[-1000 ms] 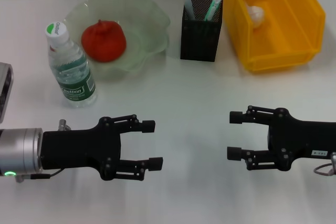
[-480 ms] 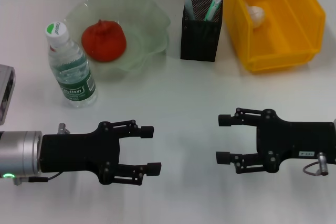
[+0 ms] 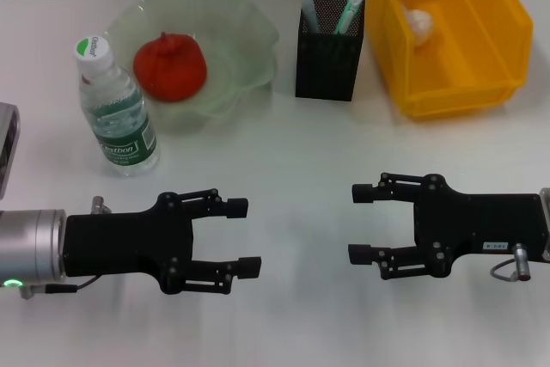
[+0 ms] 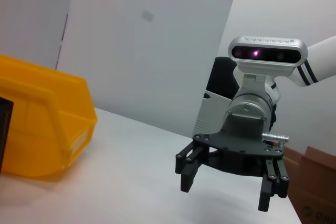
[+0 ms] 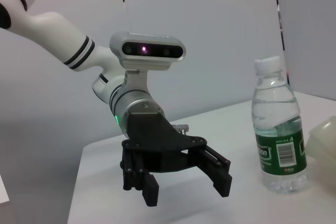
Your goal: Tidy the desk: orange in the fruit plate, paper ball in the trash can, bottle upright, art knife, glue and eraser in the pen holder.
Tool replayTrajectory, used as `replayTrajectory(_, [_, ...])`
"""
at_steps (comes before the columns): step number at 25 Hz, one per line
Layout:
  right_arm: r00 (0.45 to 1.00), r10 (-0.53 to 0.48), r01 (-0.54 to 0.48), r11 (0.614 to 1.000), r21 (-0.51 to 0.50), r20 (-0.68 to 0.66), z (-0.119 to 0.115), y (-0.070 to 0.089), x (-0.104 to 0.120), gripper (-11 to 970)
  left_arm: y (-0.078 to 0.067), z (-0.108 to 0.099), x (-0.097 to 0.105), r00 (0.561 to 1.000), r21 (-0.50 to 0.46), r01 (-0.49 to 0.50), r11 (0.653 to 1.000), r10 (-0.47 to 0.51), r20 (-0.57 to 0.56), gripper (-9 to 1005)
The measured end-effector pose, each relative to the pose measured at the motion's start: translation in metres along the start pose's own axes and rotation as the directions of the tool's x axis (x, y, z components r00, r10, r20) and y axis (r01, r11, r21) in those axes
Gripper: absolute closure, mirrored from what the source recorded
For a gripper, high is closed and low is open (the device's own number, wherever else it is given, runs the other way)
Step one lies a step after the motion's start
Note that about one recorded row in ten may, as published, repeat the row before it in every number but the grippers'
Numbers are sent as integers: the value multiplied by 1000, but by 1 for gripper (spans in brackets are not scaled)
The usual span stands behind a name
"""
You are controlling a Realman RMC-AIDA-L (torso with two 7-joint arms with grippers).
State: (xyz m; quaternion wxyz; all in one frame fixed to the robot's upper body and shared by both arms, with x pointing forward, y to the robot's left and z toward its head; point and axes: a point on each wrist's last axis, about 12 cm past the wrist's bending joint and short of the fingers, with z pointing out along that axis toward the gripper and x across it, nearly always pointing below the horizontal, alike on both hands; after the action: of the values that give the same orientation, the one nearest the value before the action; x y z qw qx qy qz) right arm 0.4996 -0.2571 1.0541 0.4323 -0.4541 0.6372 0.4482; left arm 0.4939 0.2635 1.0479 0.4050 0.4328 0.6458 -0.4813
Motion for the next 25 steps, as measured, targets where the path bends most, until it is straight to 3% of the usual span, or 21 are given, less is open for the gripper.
replayTrajectory(25, [1000,-12,12,1000,0,2,0,-5,-6,146,3,0,-2,1000,-24,5,1000,-5,14,152])
